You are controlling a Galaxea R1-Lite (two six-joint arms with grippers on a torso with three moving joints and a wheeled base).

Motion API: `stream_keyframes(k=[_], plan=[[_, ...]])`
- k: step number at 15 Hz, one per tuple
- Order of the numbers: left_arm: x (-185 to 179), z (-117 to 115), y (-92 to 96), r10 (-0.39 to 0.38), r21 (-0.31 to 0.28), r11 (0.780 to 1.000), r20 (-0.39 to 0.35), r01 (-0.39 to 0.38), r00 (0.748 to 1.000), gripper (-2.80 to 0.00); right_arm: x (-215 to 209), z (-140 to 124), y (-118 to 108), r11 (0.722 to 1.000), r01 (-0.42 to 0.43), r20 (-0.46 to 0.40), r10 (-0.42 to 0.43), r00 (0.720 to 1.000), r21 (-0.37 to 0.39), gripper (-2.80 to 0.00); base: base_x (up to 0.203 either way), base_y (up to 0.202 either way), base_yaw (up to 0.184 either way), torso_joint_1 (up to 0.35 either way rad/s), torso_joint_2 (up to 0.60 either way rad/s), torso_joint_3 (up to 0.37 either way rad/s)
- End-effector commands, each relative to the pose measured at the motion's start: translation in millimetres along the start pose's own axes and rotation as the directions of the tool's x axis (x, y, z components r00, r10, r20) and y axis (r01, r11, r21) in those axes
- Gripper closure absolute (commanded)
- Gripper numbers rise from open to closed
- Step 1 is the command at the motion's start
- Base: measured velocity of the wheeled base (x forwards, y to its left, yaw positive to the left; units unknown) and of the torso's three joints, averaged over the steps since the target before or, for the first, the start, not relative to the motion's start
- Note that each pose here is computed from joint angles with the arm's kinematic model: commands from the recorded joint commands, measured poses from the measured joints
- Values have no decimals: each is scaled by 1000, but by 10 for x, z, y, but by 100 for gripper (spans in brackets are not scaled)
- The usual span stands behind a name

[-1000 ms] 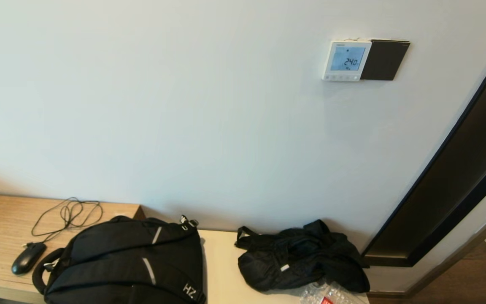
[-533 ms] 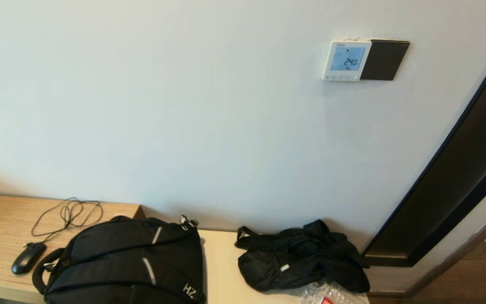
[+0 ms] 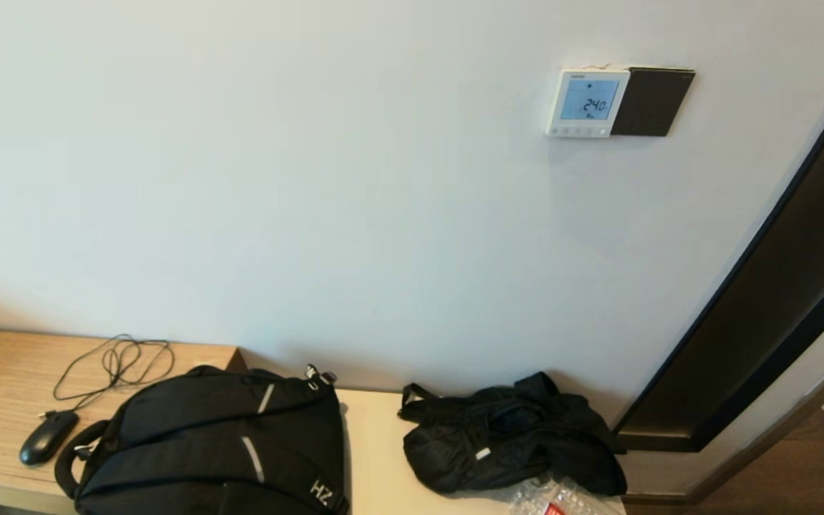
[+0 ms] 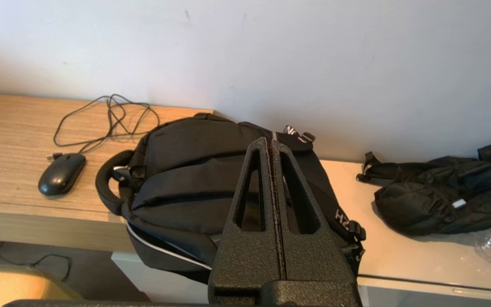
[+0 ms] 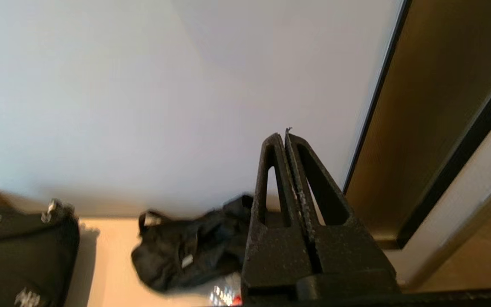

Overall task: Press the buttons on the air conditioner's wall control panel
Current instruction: Turn off the central air conditioner

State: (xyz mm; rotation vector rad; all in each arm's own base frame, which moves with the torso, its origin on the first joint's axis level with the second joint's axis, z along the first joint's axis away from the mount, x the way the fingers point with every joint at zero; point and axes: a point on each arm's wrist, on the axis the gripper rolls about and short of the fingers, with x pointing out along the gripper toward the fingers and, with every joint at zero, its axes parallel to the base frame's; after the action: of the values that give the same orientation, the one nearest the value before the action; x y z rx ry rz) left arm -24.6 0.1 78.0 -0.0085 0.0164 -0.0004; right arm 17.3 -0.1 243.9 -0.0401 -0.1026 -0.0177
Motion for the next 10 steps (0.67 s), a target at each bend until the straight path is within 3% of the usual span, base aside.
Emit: stream_keyframes(k=[1,8,10], plan=[[0,-2,0,0,-1,1000,0,0,1000,0,840,146,-44,1000,12,-140,-11,990,4,0,0,0,0,0,0,0],[-1,2,0,0,1,1000,1,0,1000,0,2448,515,-134,998,64,-90,-64,994,-5,0,0,0,0,0,0,0],[-1,1,0,0,0,1000,1,0,1000,0,2807,447,1,998,62,-107,-62,992,-8,0,0,0,0,0,0,0]])
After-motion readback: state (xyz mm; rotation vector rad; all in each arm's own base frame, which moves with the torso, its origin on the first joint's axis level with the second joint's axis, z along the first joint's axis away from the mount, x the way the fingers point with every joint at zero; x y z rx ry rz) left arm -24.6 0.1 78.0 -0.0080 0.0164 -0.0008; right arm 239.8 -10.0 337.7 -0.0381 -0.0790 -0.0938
